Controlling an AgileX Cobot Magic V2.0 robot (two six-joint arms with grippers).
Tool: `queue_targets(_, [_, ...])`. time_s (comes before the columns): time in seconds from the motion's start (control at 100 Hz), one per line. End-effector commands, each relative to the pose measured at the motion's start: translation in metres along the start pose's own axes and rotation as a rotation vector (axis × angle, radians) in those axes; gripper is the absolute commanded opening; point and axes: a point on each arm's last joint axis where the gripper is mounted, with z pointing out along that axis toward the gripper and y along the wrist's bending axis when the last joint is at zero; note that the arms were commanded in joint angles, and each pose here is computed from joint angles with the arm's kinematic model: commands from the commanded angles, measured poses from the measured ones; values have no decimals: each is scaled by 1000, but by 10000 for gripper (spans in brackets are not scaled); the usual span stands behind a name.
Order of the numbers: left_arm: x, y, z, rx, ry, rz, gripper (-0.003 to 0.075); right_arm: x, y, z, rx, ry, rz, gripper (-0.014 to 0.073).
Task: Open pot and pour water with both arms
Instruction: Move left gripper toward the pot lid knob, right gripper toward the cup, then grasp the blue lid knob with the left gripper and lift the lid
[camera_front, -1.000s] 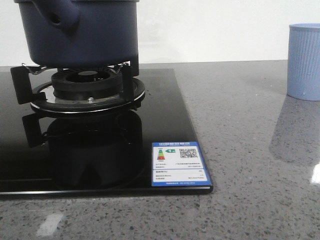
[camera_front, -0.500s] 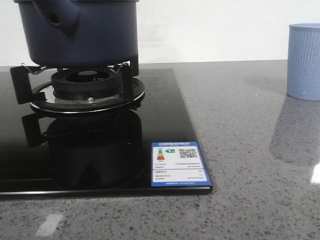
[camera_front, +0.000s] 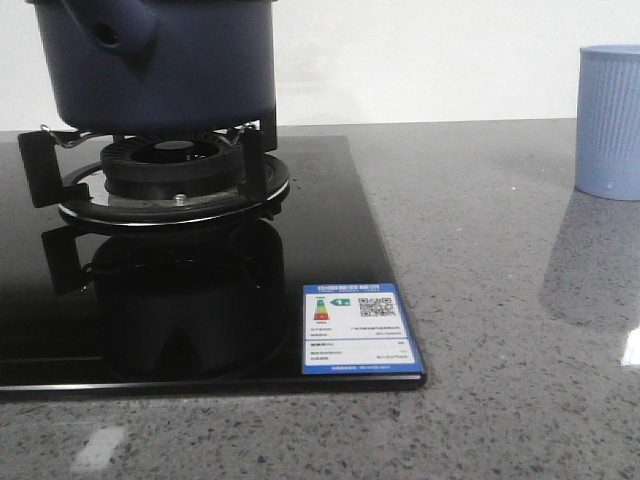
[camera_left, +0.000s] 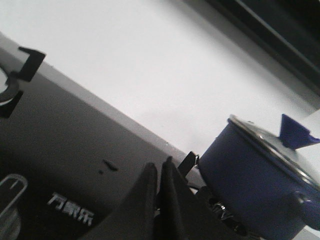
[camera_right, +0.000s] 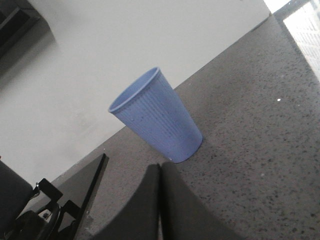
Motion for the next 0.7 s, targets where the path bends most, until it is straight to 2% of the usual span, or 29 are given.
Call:
queue_targets(0.0, [-34,-20,-5,55,-98,123,-20,-28,19,-4,-42,-96,-64,-66])
queue_targets(0.05, [-46,-30,-4,64,-81,228,-20,-37,26,-4,-42,-91,-116,-65])
queue_targets(0.12, [-62,-42,1,66,-41,309,-20,-51,37,0,-35,-79,-178,-65])
queue_targets(0.22, [-82,-56,15,65,12,333,-20,-73,53,11,-14,-30,-258,-66])
queue_targets(0.33, [-95,-67,33,60,100,344,-20,-88,64,30,36,97,-356,-66])
queue_targets(0.42, [-103,-75,44,78,160,408,-19,-98,73,45,54,195,-417,-67])
queue_targets(0.6, [-112,-87,52,152,164,442,-9,-105,87,64,7,266,-419,-67])
queue_targets(0.69, [-115,-92,54,190,152,439,59,-103,91,68,-25,296,-420,-55])
